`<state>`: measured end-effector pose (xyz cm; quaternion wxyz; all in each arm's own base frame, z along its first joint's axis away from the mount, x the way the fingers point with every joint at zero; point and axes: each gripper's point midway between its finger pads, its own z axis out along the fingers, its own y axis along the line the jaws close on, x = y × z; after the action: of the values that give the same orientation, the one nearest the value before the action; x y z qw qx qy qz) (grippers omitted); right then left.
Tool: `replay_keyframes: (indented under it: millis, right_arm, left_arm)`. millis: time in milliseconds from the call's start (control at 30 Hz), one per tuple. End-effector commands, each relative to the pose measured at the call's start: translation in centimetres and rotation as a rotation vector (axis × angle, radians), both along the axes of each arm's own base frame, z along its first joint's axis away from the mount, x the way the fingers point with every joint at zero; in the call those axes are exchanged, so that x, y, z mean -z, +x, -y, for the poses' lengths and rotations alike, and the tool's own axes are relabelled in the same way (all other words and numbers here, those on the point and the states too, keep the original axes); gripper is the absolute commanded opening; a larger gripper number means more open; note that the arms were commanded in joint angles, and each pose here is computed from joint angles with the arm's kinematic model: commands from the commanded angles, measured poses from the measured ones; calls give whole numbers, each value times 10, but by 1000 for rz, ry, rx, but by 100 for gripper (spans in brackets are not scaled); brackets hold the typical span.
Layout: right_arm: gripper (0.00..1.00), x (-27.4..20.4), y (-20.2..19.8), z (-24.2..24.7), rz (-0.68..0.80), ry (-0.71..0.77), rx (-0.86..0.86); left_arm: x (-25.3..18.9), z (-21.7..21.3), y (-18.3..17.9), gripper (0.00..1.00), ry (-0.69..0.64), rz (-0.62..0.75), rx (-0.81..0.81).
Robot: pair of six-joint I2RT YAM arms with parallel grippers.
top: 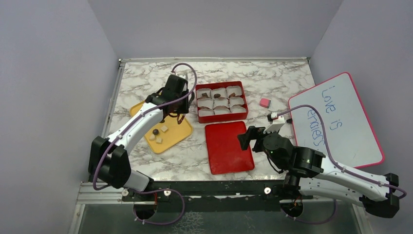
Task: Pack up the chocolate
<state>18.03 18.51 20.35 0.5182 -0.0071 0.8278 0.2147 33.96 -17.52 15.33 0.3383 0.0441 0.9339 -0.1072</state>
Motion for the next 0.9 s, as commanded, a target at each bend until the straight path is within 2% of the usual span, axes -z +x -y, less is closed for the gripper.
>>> replay_keyframes:
  millis: [0,233,500,633,867]
  right_arm:
    - [95,-5,5,-3,20,8,15]
    - [95,-1,6,-8,11,-8,9]
    - [95,4,6,-10,4,-8,1]
    - [95,5,7,-13,5,-6,-3]
    - [95,4,7,-18,3,-10,-19]
  left_arm:
    - [-9,-42,-13,34,28,29,-119]
    - [0,-81,-51,35,107,-32,-214]
    - [3,-96,-99,35,111,-135,-236]
    - [19,-105,-121,36,149,-207,-247]
    - [32,-109,-132,37,151,-242,-266]
